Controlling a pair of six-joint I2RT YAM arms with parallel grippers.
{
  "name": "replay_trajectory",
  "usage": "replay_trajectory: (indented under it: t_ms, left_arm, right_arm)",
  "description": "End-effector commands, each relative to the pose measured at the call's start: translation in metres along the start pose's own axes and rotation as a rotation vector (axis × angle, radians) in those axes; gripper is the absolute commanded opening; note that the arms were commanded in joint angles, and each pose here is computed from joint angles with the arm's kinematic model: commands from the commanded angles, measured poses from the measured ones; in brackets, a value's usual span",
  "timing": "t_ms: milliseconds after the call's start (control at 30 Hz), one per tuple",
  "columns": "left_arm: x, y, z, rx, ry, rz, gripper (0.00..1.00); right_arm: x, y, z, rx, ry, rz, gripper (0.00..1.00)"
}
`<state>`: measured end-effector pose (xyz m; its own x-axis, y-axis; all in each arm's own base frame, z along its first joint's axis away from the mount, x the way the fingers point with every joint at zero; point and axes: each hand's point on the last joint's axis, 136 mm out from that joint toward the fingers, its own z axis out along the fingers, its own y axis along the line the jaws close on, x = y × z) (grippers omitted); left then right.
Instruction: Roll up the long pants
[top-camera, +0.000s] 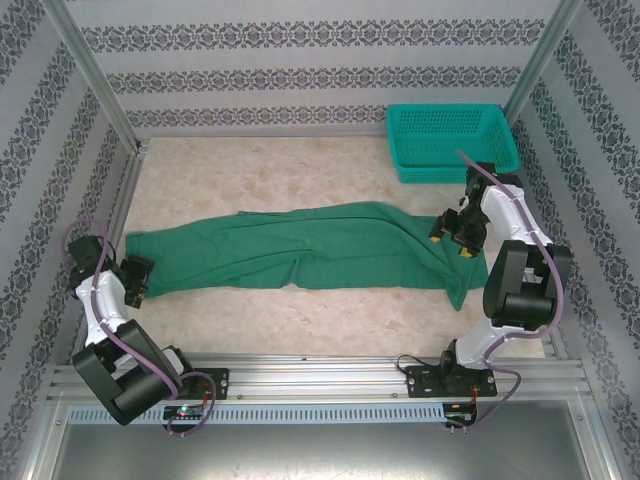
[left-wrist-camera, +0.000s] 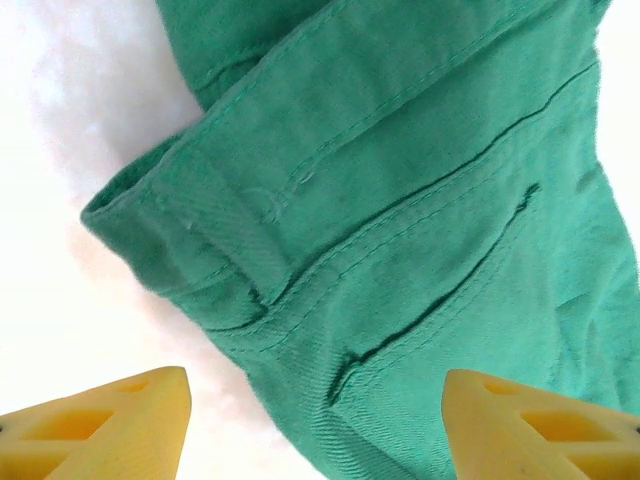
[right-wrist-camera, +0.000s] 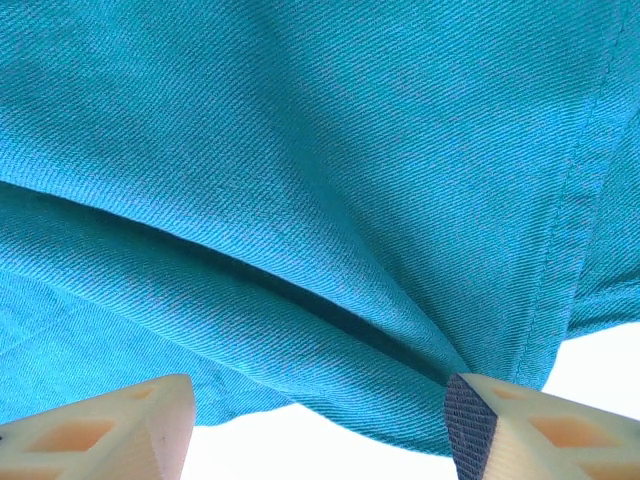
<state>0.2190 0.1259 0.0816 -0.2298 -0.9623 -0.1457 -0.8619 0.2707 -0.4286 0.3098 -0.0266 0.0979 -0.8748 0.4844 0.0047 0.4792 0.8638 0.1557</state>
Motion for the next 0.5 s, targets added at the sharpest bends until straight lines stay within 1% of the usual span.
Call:
replay_trajectory:
  t_ms: [0,133,267,467]
  left_arm:
    - [0.017,0.019,0.000,-0.054,0.043,-0.004,0.68]
    - [0.011,0.025,-0.005,-0.084,-0.009,-0.032,0.69]
    - [-0.003,0.024,-0.001,-0.098,-0.061,-0.055,0.70]
    - [-0.023,0.023,0.020,-0.131,-0.059,-0.089,0.70]
  right_arm:
    - [0.003,0.003,-0.003,-0.024,-0.005,0.013,0.68]
    - [0.004,0.004,0.001,-0.031,-0.002,0.011,0.68]
    - [0.005,0.004,0.005,-0.036,0.003,0.010,0.68]
    - [0.000,0.004,0.001,-0.045,-0.010,0.014,0.68]
